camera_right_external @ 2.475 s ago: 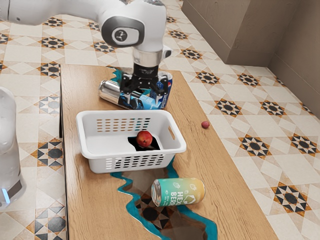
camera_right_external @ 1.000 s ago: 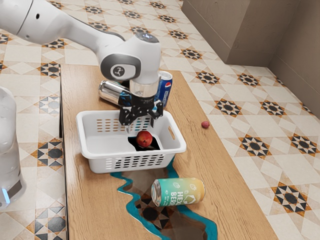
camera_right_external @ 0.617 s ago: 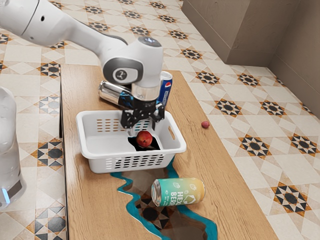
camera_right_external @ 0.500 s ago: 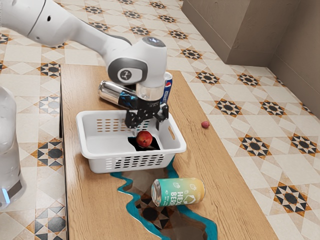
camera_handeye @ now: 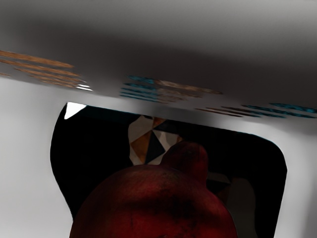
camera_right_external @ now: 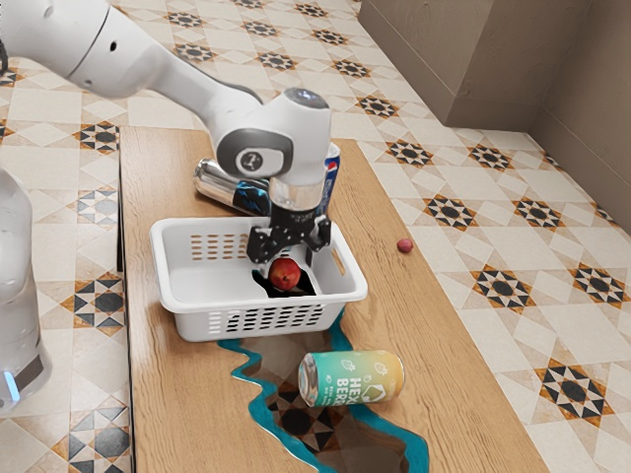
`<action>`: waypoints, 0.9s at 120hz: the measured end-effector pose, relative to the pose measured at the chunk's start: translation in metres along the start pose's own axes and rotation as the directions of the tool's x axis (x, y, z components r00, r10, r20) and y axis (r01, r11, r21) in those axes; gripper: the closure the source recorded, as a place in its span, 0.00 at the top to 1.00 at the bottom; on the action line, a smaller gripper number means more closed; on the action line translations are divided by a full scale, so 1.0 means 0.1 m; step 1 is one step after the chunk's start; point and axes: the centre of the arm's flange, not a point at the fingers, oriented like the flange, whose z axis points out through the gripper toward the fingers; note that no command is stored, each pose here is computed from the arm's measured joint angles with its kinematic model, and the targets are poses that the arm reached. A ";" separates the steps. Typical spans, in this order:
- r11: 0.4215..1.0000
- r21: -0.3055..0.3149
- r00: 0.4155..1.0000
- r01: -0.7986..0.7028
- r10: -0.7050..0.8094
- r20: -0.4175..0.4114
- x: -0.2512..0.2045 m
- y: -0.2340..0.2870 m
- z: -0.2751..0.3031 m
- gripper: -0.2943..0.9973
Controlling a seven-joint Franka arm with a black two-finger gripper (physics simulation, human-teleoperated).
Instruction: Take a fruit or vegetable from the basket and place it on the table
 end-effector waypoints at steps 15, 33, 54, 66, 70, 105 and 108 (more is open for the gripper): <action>1.000 0.004 1.000 0.001 -0.001 0.000 0.00 0.01 0.04 0.77; 1.000 0.007 1.000 0.002 -0.002 0.000 0.00 0.03 0.09 0.77; 1.000 0.018 1.000 0.004 -0.004 -0.001 0.02 0.04 0.18 0.77; 1.000 0.023 1.000 0.006 -0.006 -0.001 0.03 0.05 0.23 0.77; 1.000 0.023 1.000 0.007 -0.007 -0.001 0.03 0.06 0.24 0.76; 0.999 0.030 1.000 0.012 -0.012 0.006 0.13 0.06 0.24 0.50; 1.000 0.030 1.000 0.010 -0.011 0.007 0.13 0.06 0.24 0.50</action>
